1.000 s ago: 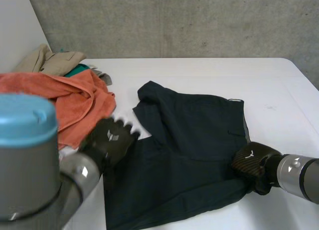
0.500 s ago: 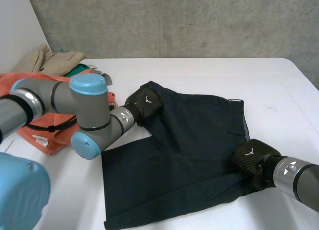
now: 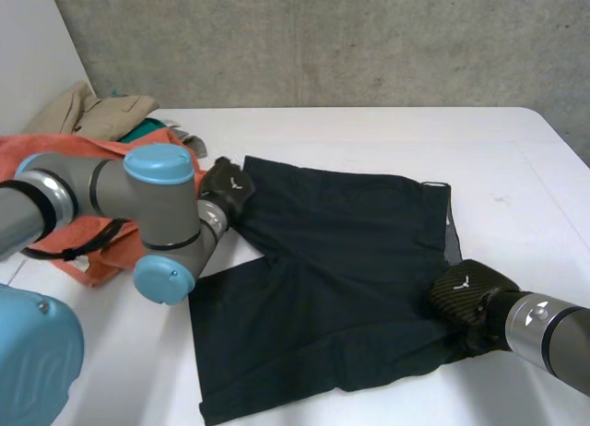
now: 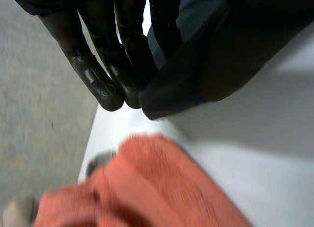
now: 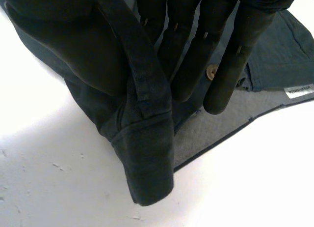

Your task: Fold the laundry.

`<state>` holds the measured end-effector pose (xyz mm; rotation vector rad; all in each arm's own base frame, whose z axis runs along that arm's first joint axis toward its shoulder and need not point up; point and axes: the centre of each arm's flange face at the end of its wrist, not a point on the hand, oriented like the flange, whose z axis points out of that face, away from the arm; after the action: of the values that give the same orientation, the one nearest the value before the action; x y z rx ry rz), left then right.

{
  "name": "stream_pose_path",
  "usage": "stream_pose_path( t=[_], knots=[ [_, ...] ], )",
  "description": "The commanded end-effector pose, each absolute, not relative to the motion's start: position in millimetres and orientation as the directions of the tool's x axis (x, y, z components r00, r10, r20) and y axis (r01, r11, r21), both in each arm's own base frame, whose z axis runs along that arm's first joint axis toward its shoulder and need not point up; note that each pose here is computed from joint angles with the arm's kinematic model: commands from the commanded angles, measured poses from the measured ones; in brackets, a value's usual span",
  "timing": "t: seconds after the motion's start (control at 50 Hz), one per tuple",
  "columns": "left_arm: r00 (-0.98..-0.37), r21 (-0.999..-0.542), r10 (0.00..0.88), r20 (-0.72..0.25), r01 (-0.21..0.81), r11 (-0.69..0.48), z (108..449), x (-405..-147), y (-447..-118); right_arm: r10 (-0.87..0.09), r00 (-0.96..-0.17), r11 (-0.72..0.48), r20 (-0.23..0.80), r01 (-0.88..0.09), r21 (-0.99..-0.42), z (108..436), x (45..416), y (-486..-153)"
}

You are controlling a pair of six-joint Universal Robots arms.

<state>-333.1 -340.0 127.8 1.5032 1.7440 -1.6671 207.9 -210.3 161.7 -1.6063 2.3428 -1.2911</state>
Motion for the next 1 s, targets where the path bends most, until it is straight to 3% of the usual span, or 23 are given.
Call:
stream_pose_path(
  t=[0.02, 0.12, 0.3, 0.38, 0.48, 0.62, 0.7, 0.78, 0.84, 0.92, 0.96, 1.0],
  knots=[
    [-0.457, -0.524, 0.458, -0.763, 0.851, -0.024, 140, -320, -322, -0.794, -0.449, 0.111, 0.41, -0.77, -0.629, 163, 214, -202],
    [-0.515, -0.616, 0.502, -0.694, 0.786, -0.045, 157, -329, -306, -0.783, -0.459, 0.109, 0.419, -0.765, -0.634, 167, 216, -201],
    [-0.677, -0.753, 0.414, -0.608, 0.657, -0.032, 228, -301, -278, -0.748, -0.499, 0.078, 0.438, -0.721, -0.689, 181, 223, -206],
    [-0.727, -0.804, 0.435, -0.531, 0.594, 0.012, 239, -287, -246, -0.727, -0.518, 0.051, 0.45, -0.694, -0.718, 188, 228, -213],
    [-0.757, -0.845, 0.519, -0.396, 0.521, 0.116, 228, -276, -187, -0.684, -0.608, 0.079, 0.404, -0.612, -0.787, 202, 231, -229],
    [-0.726, -0.82, 0.624, -0.29, 0.525, 0.23, 197, -274, -129, -0.596, -0.772, 0.229, 0.22, -0.426, -0.875, 215, 223, -252],
    [-0.708, -0.79, 0.648, -0.282, 0.554, 0.262, 181, -279, -123, -0.562, -0.814, 0.287, 0.147, -0.359, -0.888, 218, 218, -255],
    [-0.707, -0.764, 0.648, -0.284, 0.575, 0.293, 170, -286, -129, -0.552, -0.823, 0.306, 0.135, -0.351, -0.885, 216, 214, -256],
    [-0.704, -0.75, 0.645, -0.297, 0.59, 0.3, 166, -289, -133, -0.567, -0.813, 0.317, 0.136, -0.367, -0.875, 213, 215, -251],
    [-0.746, -0.747, 0.575, -0.335, 0.582, 0.32, 168, -286, -149, -0.63, -0.752, 0.299, 0.192, -0.463, -0.835, 208, 218, -238],
    [-0.764, -0.748, 0.54, -0.354, 0.577, 0.326, 173, -282, -156, -0.686, -0.682, 0.279, 0.252, -0.567, -0.775, 201, 215, -228],
    [-0.745, -0.731, 0.555, -0.371, 0.602, 0.32, 178, -279, -152, -0.751, -0.575, 0.242, 0.325, -0.697, -0.675, 195, 205, -217]
  ],
)
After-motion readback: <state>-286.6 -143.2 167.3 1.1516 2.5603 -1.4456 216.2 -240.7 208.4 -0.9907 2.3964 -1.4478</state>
